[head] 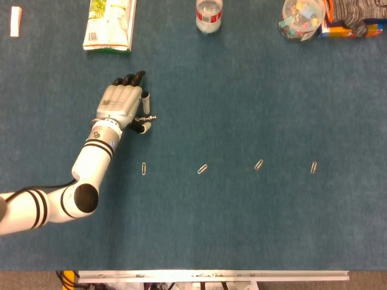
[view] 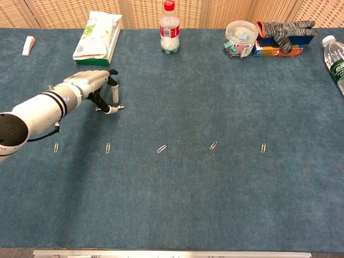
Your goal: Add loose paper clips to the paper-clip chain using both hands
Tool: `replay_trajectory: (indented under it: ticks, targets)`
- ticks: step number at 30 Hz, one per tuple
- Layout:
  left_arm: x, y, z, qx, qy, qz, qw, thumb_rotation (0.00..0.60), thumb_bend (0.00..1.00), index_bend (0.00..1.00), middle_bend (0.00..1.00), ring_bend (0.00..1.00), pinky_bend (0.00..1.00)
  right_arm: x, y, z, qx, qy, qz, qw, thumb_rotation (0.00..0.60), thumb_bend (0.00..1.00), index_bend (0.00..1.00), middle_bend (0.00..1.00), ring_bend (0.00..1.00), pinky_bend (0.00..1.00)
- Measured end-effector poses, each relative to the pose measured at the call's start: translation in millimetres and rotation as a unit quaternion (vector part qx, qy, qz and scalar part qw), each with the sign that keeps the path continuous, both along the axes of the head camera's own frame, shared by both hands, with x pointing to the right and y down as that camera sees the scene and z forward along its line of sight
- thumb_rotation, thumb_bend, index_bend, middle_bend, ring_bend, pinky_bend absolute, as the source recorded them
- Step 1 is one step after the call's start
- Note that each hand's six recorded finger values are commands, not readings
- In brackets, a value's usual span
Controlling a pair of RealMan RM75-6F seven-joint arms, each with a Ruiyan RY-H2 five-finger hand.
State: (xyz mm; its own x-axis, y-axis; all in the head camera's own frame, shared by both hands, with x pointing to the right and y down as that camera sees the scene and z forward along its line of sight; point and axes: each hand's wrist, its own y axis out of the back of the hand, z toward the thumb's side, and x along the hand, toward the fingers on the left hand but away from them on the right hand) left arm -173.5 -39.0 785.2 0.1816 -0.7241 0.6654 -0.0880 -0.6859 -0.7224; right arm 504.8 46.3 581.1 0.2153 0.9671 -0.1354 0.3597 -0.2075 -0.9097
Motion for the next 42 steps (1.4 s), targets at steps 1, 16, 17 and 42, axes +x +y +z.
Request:
replay_trajectory:
  ticks: [1,16,17,42]
  targets:
    - [0.5,-0.2,0.8,0.0,0.0,-0.001,1.0,0.6,0.25,0.5,0.02,0.0,0.09,0.8,-0.1,-0.9,0.001,0.0,0.001,1.0,0.6,0.0,0.15,0.16,0.06,0.37]
    - [1.8,-1.9,9.3,0.019,0.0,-0.007,0.9998,0.6,0.25,0.52,0.02,0.0,0.09,2.7,-0.4,-2.4,0.005,0.0,0.004,1.0,0.6,0.0,0.15,0.16,0.06,0.37]
    - [1.7,-1.7,9.6,0.019,0.0,-0.007,0.9998,0.6,0.25,0.52,0.02,0.0,0.09,2.7,-0.3,-2.3,0.004,0.0,0.004,1.0,0.6,0.0,0.15,0.16,0.06,0.37]
    - [-3.8,0.7,19.9,0.011,-0.012,-0.009,0.9998,0.6,0.25,0.54,0.03,0.0,0.09,2.5,-0.9,-0.2,0.001,0.001,0.003,1.0,0.6,0.0,0.15,0.16,0.06,0.37]
